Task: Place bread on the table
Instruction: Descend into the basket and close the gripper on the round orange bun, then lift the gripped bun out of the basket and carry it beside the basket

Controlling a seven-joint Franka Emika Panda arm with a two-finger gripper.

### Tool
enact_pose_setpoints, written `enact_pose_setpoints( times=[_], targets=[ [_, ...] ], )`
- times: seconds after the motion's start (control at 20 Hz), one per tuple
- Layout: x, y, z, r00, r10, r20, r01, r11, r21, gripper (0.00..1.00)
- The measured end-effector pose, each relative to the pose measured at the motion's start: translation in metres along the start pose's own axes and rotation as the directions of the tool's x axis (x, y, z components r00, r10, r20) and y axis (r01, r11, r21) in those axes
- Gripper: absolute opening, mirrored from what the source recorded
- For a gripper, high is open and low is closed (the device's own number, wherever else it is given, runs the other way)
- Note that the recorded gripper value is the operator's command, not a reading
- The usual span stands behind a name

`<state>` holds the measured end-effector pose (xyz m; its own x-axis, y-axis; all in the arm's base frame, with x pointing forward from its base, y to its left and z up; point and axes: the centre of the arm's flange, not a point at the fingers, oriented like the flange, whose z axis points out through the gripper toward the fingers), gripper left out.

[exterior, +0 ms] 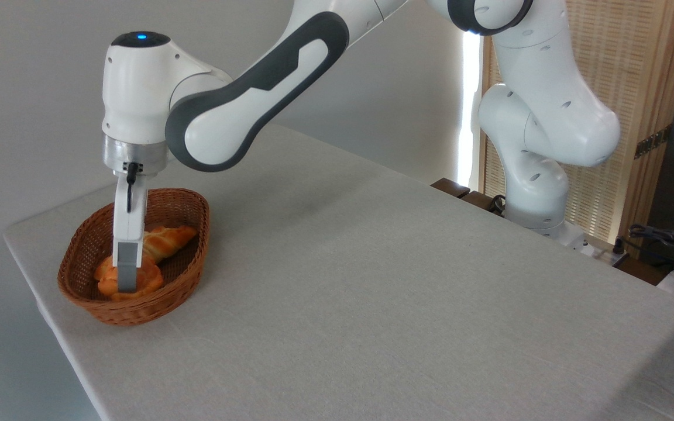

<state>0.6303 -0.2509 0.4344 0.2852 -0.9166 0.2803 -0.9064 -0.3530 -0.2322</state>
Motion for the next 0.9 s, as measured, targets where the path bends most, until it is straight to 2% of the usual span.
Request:
enact_pose_setpoints(
  times=[0.15,0.55,0.7,0.75,0.85,0.9],
  targets=[
    [0.004,0.003,-0.003,1.000,0.029,0.008,-0.030,0.999,0.015,0.00],
    [0.005,0.003,-0.006,0.999,0.037,0.008,-0.037,0.999,0.020,0.00],
    [0.010,0.001,-0.029,0.999,0.043,0.004,-0.043,0.998,0.046,0.00],
    [0.010,0.002,-0.043,0.999,0.044,0.023,-0.045,0.998,0.042,0.00],
    [0.005,0.003,-0.075,0.994,0.038,0.101,-0.039,0.999,0.002,0.00],
    [-0.001,0.004,-0.091,0.988,0.046,0.148,-0.042,0.999,-0.025,0.07]
  ],
)
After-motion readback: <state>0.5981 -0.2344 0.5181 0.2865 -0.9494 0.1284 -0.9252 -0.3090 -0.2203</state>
